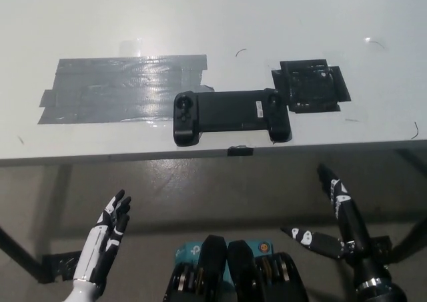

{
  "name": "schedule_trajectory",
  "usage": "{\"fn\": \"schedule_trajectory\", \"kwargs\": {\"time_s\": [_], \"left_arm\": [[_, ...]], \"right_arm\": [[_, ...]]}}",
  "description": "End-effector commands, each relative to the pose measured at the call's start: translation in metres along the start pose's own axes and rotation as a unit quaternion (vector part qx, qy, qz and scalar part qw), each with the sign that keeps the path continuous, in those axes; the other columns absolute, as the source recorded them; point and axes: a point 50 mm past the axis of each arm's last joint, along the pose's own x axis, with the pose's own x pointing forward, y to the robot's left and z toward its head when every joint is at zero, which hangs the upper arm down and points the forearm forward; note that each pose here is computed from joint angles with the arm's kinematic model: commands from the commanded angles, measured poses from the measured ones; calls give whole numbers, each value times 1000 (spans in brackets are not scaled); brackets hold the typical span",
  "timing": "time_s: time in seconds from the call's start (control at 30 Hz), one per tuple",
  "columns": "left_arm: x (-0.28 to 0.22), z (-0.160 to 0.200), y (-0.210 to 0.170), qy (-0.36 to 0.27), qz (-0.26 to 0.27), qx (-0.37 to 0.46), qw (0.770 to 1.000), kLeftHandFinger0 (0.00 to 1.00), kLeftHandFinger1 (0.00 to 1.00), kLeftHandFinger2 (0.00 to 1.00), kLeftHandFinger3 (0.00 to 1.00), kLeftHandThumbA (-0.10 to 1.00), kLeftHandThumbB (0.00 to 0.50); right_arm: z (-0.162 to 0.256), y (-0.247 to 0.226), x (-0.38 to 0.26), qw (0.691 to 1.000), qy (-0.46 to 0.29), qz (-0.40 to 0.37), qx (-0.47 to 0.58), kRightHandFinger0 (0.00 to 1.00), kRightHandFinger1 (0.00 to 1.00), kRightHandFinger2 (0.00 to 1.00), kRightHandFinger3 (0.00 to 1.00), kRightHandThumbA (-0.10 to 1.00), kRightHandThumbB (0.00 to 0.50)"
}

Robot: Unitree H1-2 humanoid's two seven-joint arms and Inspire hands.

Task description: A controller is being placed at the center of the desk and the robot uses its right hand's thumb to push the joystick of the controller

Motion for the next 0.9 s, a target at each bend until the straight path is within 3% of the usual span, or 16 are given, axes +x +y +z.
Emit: {"fn": "schedule_trajectory", "kwargs": {"time_s": [0.0, 0.87], "left_arm": [[4, 11, 2, -30, -1, 5, 1000, 1000, 1000, 1000, 1000, 914, 56], [12, 16, 4, -43, 1, 5, 999, 1000, 1000, 1000, 1000, 919, 70]], "right_arm": [[9, -1, 8, 999, -40, 19, 0, 1000, 1000, 1000, 1000, 1000, 297], [8, -2, 13, 999, -20, 32, 1, 1000, 1000, 1000, 1000, 1000, 270]]}}
